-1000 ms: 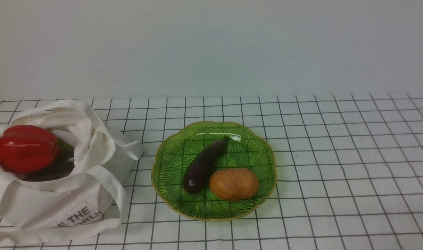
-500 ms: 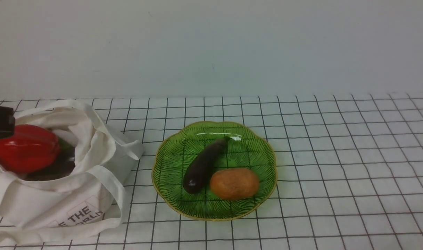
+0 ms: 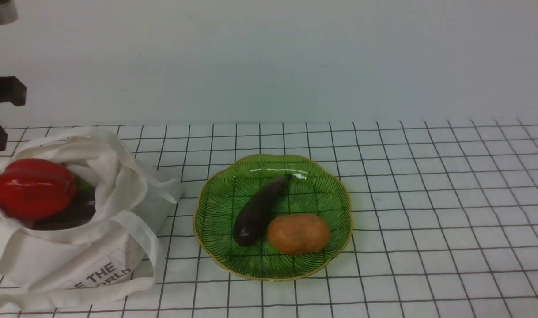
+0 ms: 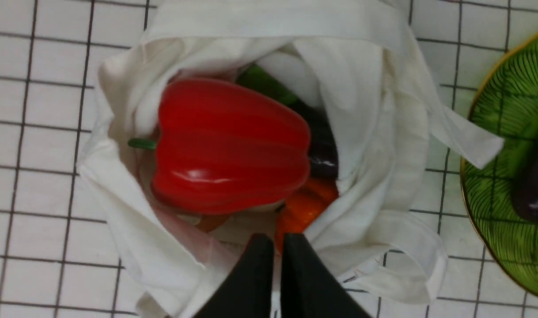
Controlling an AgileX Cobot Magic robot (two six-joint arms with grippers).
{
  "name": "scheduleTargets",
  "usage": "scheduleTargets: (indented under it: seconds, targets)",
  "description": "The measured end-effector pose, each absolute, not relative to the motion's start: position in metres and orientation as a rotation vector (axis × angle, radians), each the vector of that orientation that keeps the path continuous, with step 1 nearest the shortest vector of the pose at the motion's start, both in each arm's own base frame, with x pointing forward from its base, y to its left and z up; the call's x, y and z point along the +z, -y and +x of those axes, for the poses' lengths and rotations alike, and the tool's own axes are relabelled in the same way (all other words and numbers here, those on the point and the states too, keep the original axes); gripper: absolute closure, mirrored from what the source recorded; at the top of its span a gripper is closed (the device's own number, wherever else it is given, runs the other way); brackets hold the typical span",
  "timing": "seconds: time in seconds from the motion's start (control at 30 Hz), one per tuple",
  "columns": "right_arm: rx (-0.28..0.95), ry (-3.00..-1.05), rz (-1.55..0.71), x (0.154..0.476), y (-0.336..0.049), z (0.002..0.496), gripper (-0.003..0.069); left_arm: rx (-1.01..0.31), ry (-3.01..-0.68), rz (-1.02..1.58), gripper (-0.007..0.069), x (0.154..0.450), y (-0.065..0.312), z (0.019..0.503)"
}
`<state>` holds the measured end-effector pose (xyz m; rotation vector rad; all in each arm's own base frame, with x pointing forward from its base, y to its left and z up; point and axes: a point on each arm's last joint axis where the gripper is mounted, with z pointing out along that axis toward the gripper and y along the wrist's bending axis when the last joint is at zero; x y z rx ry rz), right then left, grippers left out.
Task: Take vegetables from bag on white checkered tablecloth place on plate.
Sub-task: 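Reach into the bag and grasp the red bell pepper with the left gripper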
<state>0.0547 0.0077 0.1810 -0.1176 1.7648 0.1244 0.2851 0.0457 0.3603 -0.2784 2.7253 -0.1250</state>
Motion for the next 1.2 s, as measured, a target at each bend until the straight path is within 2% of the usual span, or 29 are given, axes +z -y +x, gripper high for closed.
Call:
scheduleTargets:
  seconds: [0.13,0.27,0.37,0.4,0.43,0.47,0.53,0.6,0.7,0.97,1.1,1.17,1.2]
  targets:
    - [0.125,-1.765,-0.117,0.181,-0.008,0.055,0.0673,-0.161,-2.781,-0.184,0.06,0.343,-0.046,0.299]
    - [0.125,-1.765,-0.117,0.181,-0.008,0.055,0.0673,-0.121,-2.806,0.033,0.0515,0.338,-0.036,0.304]
    - [0.125,-1.765,-0.117,0.181,-0.008,0.055,0.0673,-0.027,-2.817,0.149,0.0358,0.337,-0.03,0.304]
    - [0.125,-1.765,-0.117,0.181,-0.008,0.055,0.0673,-0.027,-2.817,0.152,0.0358,0.337,-0.029,0.304]
    - [0.125,-1.765,-0.117,0.181,-0.008,0.055,0.0673,0.034,-2.822,0.183,0.023,0.337,-0.029,0.304]
    - [0.125,-1.765,-0.117,0.181,-0.008,0.055,0.0673,0.054,-2.823,0.192,0.0183,0.337,-0.03,0.305]
    - [0.125,-1.765,-0.117,0.181,-0.008,0.055,0.0673,0.108,-2.83,0.199,0.0039,0.335,-0.032,0.306]
    - [0.125,-1.765,-0.117,0.181,-0.008,0.055,0.0673,0.143,-2.843,0.18,-0.0031,0.33,-0.034,0.31]
    - [0.125,-1.765,-0.117,0.181,-0.008,0.055,0.0673,0.174,-2.869,0.138,-0.0056,0.321,-0.037,0.317]
    - [0.125,-1.765,-0.117,0.181,-0.008,0.055,0.0673,0.178,-2.896,0.109,-0.0058,0.298,-0.035,0.335]
    - [0.125,-1.765,-0.117,0.181,-0.008,0.055,0.0673,0.168,-2.911,0.035,-0.0053,0.303,-0.03,0.334]
    - [0.125,-1.765,-0.117,0.181,-0.008,0.055,0.0673,0.161,-2.891,-0.027,-0.0036,0.312,-0.029,0.334]
    - [0.125,-1.765,-0.117,0.181,-0.008,0.055,0.0673,0.154,-2.865,-0.084,-0.0005,0.319,-0.029,0.334]
